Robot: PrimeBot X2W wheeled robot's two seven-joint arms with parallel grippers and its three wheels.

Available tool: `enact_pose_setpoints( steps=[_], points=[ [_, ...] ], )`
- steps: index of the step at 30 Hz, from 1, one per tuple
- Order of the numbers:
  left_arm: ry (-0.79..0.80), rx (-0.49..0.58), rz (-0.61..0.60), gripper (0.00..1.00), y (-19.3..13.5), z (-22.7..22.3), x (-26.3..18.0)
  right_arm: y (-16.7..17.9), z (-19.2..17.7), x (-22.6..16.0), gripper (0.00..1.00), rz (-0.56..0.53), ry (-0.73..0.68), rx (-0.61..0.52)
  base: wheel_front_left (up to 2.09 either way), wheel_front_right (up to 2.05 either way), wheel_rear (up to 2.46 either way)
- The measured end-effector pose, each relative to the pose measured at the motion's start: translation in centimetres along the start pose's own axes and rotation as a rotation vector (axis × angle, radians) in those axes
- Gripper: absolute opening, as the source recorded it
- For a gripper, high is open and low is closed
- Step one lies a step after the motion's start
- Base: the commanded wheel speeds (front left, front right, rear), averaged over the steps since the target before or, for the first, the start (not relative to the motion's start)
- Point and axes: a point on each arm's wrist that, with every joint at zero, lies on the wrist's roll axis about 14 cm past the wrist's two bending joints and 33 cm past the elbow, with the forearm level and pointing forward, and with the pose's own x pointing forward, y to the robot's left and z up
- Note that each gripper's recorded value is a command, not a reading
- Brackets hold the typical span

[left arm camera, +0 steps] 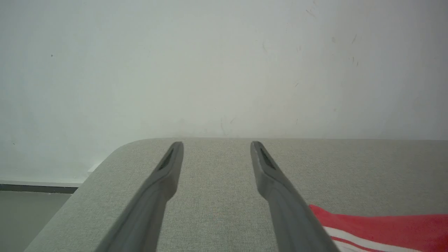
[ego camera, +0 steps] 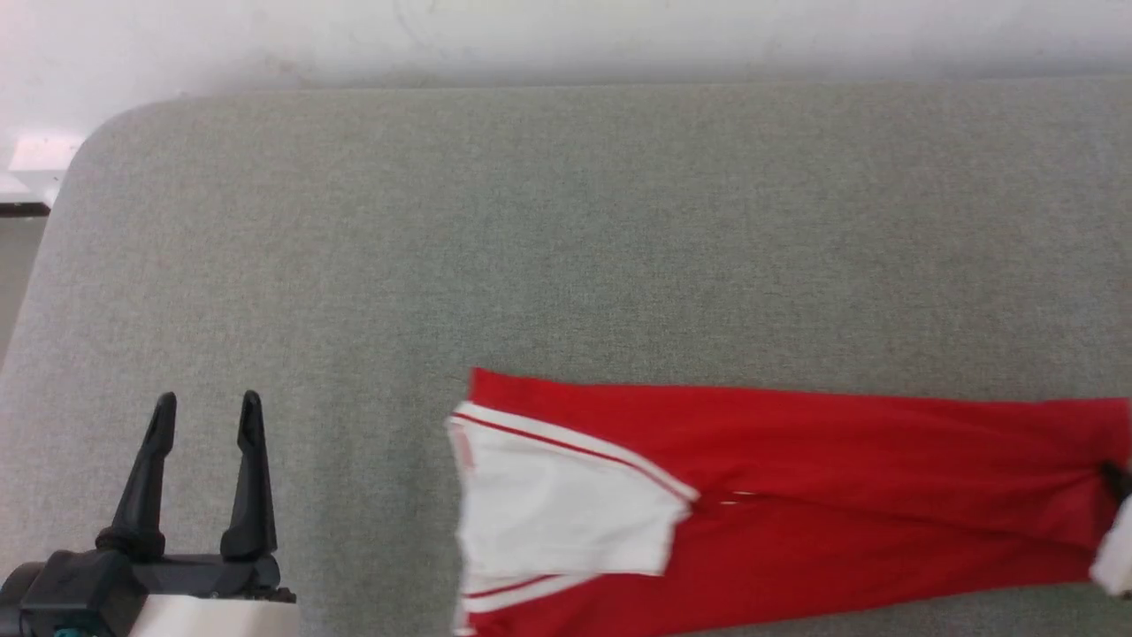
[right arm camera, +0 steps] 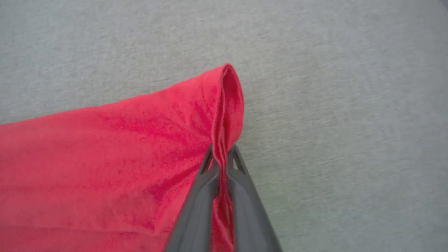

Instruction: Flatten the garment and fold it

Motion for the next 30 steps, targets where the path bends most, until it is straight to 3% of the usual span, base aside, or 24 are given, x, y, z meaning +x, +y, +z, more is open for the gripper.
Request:
enact_pose_setpoints(
  steps=[6,10,22,30],
  points=[
    [0.016,-0.007,0.000,1.00,-0.1,-0.5,-0.5,-6.8,2.7,-1.5,0.00,-0.181,-0.050,-0.030,0.00,0.00,0.00],
    [0.026,0.008,0.004,1.00,0.0,-0.7,-0.9,-6.1,2.9,-1.5,0.00,-0.165,-0.047,-0.028,0.00,0.00,0.00],
    [0.038,-0.003,0.022,1.00,0.0,-1.0,-1.9,9.2,1.4,-3.2,0.00,0.290,0.009,-0.089,0.00,0.00,0.00],
    [0.058,-0.011,0.035,1.00,0.2,-1.6,-2.4,19.7,0.4,-5.9,0.00,0.604,0.065,-0.201,0.00,0.00,0.00]
  ],
)
